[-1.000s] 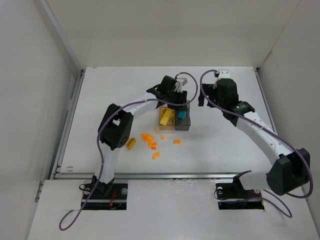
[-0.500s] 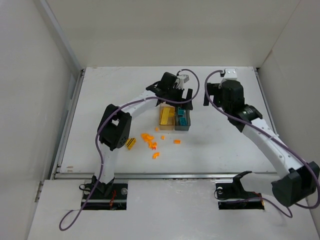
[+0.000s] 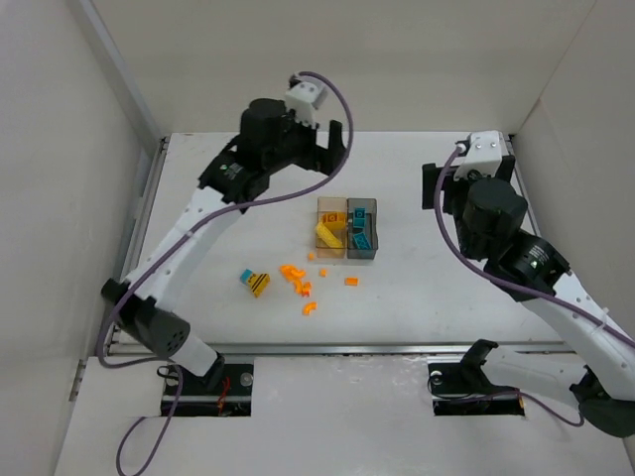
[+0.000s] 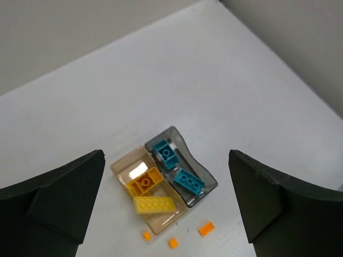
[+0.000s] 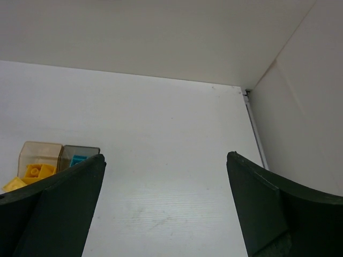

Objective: Sort the legos into containers by color

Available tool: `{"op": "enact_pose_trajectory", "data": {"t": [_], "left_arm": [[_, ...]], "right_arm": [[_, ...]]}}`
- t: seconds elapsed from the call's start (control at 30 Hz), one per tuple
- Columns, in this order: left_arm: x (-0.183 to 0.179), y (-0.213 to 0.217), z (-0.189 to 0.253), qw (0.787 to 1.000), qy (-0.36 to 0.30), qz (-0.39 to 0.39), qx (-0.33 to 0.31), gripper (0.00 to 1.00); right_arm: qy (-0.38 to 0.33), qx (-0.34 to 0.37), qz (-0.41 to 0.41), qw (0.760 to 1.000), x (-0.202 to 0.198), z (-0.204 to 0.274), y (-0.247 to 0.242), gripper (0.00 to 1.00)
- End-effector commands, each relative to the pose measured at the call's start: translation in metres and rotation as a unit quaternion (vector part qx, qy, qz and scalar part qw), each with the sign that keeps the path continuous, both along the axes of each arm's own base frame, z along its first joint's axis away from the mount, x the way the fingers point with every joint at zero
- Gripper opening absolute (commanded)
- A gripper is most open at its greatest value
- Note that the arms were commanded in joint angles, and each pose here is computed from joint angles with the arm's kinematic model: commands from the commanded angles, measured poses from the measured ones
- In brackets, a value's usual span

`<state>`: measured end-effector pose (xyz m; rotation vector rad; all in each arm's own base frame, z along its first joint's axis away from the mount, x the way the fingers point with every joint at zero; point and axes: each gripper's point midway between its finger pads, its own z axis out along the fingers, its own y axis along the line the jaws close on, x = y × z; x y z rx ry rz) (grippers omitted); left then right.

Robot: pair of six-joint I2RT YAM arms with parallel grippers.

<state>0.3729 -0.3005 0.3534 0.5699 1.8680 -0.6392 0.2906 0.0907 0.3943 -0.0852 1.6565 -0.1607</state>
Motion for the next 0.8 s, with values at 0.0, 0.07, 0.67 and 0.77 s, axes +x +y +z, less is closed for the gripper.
{"op": "enact_pose_trajectory", "data": {"t": [0.0, 0.07, 0.67, 0.77], "left_arm": [[0.008, 0.059, 0.005, 0.996, -0.007, 0.089, 0.017, 1.00], [0.004, 0.096, 0.017, 0.988, -0.012, 0.154, 0.003, 1.00], [-0.079, 0.285, -0.054, 0.904, -0.072, 0.422, 0.012, 1.00], [-0.082, 0.286, -0.072, 0.906, -0.062, 0.419, 0.017, 1.00]], "right_arm": [[0.006, -0.044, -0.036, 0.998, -0.011, 0.015, -0.007, 1.00], [0.019, -0.099, -0.078, 0.992, -0.017, 0.015, -0.015, 1.00], [0.378, 0.255, 0.103, 0.884, -0.102, -0.235, 0.155, 0.77], [0.397, 0.237, 0.093, 0.882, -0.108, -0.267, 0.164, 0.87]]}}
